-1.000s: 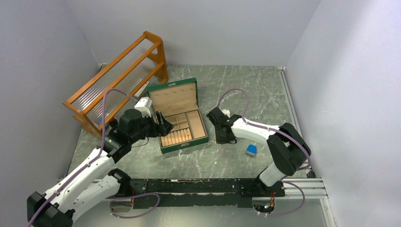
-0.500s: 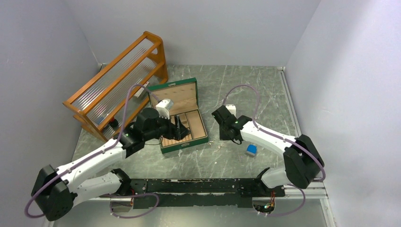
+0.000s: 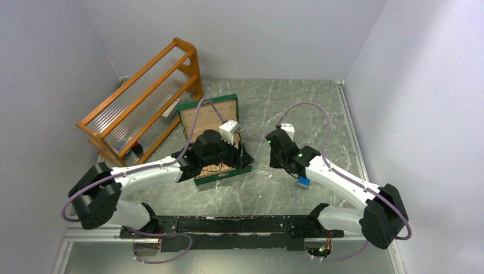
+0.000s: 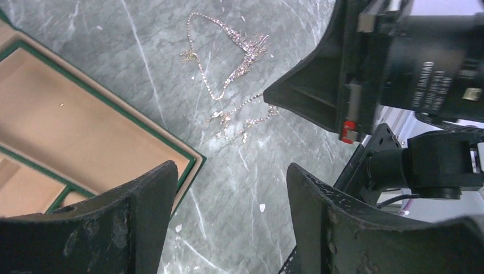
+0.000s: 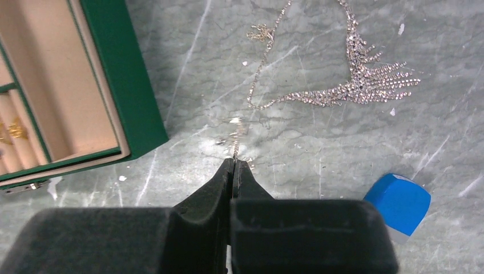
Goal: Organize the mixed jewelry
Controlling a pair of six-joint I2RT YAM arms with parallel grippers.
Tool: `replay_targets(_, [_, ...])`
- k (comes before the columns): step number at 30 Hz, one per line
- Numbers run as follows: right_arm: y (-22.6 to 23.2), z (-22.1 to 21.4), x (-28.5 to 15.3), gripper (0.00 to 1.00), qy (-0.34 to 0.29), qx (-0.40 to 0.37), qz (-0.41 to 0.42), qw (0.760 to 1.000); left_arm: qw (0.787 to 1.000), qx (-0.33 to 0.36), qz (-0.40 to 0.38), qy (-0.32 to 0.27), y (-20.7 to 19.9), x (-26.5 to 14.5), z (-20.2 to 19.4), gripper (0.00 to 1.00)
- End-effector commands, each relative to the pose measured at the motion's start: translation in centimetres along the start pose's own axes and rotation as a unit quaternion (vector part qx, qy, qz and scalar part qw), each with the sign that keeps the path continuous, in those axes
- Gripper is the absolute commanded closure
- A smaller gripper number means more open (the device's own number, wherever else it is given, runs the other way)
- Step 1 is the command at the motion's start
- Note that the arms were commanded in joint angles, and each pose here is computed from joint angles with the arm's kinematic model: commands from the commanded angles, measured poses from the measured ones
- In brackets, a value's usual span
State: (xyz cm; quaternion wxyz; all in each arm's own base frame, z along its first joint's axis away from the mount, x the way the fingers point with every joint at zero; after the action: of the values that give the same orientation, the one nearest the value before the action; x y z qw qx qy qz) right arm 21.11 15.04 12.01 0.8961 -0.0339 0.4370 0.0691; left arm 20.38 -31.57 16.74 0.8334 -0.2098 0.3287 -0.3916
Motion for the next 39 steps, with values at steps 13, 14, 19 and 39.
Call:
replay_targets(13, [1.4,4.7,-4.8,1.0,-0.079,-0.037,0.09,0.992,0.997,0.035,-0.06,-0.046,-2.0,4.4,1.9,0.31])
replay_targets(14, [1.5,5.0,-5.3,1.0,-0.086,-0.04,0.098,0.991,0.997,0.036,-0.059,-0.043,-2.0,4.5,1.8,0.31])
replay_targets(19, [2.0,6.4,-7.3,1.0,-0.111,-0.057,0.13,0.984,0.996,0.033,-0.067,-0.045,-2.2,4.7,2.0,0.33])
replay_targets(39, [2.8,8.6,-12.0,1.0,-0.166,-0.062,0.198,0.964,0.984,0.066,-0.143,-0.085,-4.4,3.5,3.1,0.46])
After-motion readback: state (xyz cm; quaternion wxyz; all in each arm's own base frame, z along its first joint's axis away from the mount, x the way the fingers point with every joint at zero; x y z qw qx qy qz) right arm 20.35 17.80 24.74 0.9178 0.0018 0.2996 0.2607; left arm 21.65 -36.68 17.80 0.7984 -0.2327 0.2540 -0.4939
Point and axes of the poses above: each gripper's point midway between its finger pads, its own x axis out along the fingers, its own y axis along the line the jaws close on, z = x × y, the point moved 4 cm from there along -x, back along the fingers, and after that the axes turned 9 degrees about -x, right-handed, at the moved point
